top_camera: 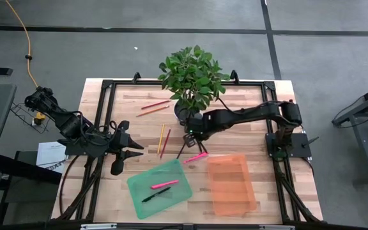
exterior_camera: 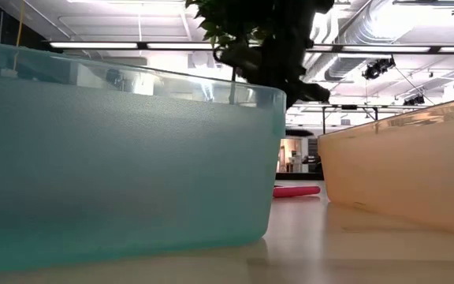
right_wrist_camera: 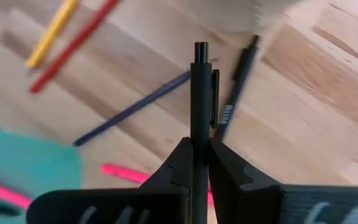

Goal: Sort pens & pencils
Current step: Put the right black pen into the green bin, then put the black pen into the green bin

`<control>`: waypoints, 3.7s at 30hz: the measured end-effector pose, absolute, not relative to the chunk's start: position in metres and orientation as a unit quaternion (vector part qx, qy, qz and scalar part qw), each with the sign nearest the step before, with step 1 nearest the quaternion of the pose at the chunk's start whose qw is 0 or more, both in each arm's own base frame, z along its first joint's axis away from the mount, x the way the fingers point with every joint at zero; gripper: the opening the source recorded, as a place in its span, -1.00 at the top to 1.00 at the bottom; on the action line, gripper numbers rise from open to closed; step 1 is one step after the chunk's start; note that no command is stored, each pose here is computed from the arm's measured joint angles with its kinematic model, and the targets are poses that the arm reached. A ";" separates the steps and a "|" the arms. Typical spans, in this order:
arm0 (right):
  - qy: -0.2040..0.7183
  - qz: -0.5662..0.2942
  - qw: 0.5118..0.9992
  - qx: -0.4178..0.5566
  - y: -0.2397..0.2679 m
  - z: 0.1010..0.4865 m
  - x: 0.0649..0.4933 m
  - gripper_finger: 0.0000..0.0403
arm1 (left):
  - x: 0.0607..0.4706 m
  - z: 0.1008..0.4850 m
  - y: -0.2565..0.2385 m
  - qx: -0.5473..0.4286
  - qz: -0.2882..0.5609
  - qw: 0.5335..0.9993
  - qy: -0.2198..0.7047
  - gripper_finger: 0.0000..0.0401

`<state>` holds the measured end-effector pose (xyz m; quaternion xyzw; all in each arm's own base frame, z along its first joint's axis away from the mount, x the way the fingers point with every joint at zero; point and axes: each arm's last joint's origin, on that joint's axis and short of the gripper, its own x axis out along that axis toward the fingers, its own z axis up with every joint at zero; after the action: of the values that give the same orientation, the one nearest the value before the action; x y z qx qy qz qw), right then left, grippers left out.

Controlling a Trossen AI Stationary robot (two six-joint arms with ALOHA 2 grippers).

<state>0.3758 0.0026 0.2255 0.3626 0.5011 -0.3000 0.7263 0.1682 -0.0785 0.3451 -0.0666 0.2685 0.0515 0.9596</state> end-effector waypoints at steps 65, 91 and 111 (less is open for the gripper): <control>0.328 -0.030 0.852 0.408 0.130 0.239 0.439 0.52 | 0.165 0.340 -0.081 -0.083 -0.006 0.946 0.314 0.57; -0.024 -0.130 0.943 0.304 0.084 0.344 0.253 0.51 | 0.194 0.349 -0.059 -0.034 0.022 0.969 0.245 0.57; 0.223 -0.163 0.884 0.377 0.045 0.249 0.236 0.51 | 0.304 0.281 -0.016 -0.139 0.056 0.944 0.294 0.57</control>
<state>0.2363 0.0453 0.2487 0.3774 0.2228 -0.1632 0.8839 0.3038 -0.0156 0.2809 -0.1390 0.2943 0.0558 0.9439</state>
